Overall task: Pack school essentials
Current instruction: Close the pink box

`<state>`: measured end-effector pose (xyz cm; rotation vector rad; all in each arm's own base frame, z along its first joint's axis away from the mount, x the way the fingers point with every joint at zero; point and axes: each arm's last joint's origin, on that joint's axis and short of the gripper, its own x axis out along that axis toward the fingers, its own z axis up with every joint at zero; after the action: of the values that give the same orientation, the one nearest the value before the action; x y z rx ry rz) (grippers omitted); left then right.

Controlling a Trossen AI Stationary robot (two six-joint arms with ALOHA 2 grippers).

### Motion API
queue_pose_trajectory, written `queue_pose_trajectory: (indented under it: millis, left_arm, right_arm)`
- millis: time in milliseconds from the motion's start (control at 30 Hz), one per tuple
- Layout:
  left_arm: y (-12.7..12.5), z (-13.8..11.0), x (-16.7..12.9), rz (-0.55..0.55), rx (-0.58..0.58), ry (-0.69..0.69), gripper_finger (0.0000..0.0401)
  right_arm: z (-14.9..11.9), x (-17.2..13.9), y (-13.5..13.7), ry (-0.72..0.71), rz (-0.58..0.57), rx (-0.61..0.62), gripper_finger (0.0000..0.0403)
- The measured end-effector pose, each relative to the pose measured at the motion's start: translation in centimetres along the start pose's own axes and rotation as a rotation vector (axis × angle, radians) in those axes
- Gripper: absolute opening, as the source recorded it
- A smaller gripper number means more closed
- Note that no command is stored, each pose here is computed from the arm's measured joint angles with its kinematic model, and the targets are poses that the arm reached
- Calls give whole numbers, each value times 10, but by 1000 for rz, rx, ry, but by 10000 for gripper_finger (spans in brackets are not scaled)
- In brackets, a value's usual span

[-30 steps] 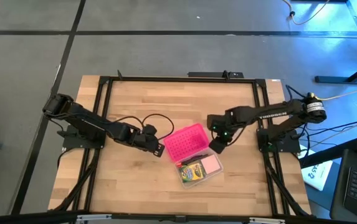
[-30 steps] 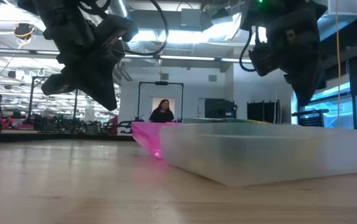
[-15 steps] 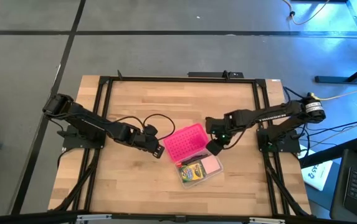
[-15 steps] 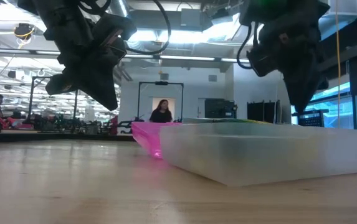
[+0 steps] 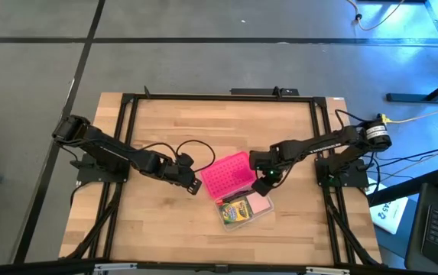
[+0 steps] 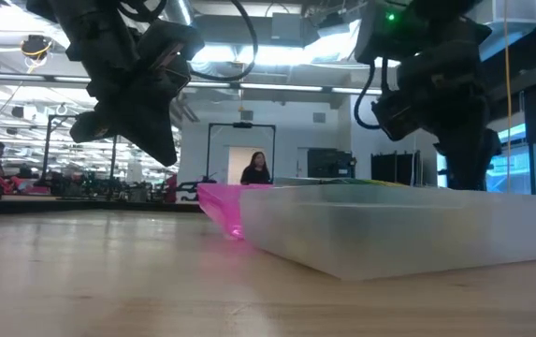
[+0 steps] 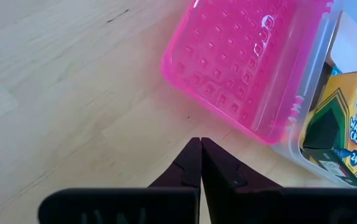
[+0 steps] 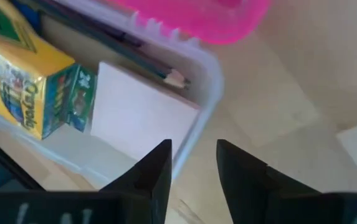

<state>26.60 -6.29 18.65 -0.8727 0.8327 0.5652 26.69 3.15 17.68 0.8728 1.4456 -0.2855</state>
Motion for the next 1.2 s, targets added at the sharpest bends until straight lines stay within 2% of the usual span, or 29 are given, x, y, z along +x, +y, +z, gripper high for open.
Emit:
queue_pose_trajectory:
  millis: [500, 800, 1067, 1200]
  left_arm:
    - [0, 0, 0, 0, 2, 0, 0]
    - [0, 0, 0, 0, 4, 1, 0]
    - [0, 0, 0, -3, 2, 9, 0]
    - [0, -1, 0, -7, -40, 23, 0]
  right_arm:
    - [6, 18, 1, 31, -14, -7, 129]
    - [5, 38, 8, 69, -1, -67, 129]
    - [8, 40, 7, 16, -48, -82, 129]
    - [9, 45, 7, 29, -51, -79, 129]
